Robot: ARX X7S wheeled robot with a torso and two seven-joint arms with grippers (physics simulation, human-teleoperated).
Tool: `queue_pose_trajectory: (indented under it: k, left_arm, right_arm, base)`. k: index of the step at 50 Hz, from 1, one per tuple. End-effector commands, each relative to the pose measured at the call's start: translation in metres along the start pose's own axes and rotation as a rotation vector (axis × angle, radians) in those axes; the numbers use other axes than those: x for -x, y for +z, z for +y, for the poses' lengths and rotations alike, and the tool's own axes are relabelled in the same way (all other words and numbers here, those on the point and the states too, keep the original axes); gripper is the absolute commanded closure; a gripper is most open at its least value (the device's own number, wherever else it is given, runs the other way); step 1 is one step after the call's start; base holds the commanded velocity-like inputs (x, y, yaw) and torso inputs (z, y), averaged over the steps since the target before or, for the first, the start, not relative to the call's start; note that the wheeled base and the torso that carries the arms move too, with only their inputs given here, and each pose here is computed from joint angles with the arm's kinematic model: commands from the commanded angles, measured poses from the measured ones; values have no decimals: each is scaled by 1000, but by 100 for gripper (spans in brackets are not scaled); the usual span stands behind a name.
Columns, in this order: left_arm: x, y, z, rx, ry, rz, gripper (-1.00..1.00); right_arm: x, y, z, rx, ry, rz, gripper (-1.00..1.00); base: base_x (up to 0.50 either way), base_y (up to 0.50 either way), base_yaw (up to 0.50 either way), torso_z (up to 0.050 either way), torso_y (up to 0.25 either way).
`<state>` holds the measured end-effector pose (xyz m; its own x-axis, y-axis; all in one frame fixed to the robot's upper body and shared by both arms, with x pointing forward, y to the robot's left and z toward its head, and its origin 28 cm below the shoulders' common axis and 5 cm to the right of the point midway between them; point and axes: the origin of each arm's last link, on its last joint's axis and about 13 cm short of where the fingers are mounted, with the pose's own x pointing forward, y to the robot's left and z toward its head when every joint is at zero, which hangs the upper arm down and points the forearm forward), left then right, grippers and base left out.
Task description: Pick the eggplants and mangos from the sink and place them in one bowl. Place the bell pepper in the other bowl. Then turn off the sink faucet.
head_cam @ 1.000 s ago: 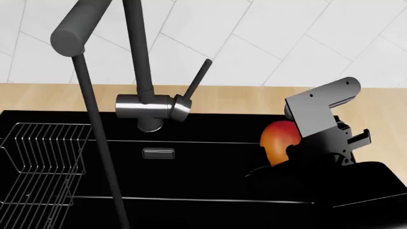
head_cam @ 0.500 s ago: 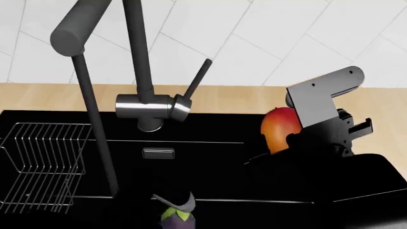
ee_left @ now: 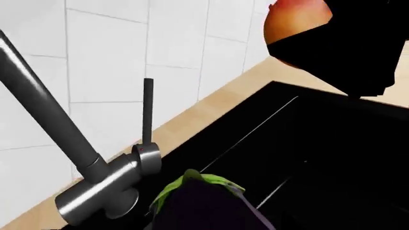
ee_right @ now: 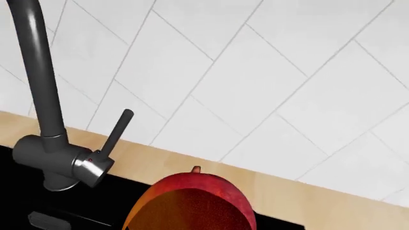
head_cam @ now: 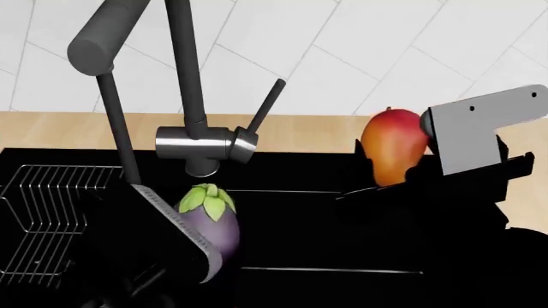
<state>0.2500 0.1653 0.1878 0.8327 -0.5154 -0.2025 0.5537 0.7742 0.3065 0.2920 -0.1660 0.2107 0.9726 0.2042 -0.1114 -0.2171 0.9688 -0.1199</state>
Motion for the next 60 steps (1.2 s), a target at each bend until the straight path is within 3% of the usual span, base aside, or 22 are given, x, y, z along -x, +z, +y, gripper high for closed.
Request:
queue_pose_trajectory:
  k: [1,20,22,26,47,60]
  left_arm:
    - [24,17,9,-55,53,-160,100]
    - [25,24,16,-18,79,-179,100]
    - [25,27,19,-9,91,-185,100]
    - [25,29,20,-4,94,-193,100]
    - [28,37,26,44,129,-225,100]
    - [27,38,21,53,118,-232,100]
  right_arm:
    - [20,5,4,-9,-9,-75,100]
    - [28,8,9,-8,-31,-69,100]
    - [31,7,8,33,-59,-57,100]
    - [33,8,9,10,-50,-73,100]
    - [40,6,9,25,-57,-103,100]
    - [40,6,8,22,-58,-102,100]
  base:
    - [0,0,0,0,0]
    - [-300,0,0,0,0]
    - [-361,-35,0,0,0]
    - [-312,-150,0,0,0]
    - [-68,-476,0,0,0]
    - [-54,-372,0,0,0]
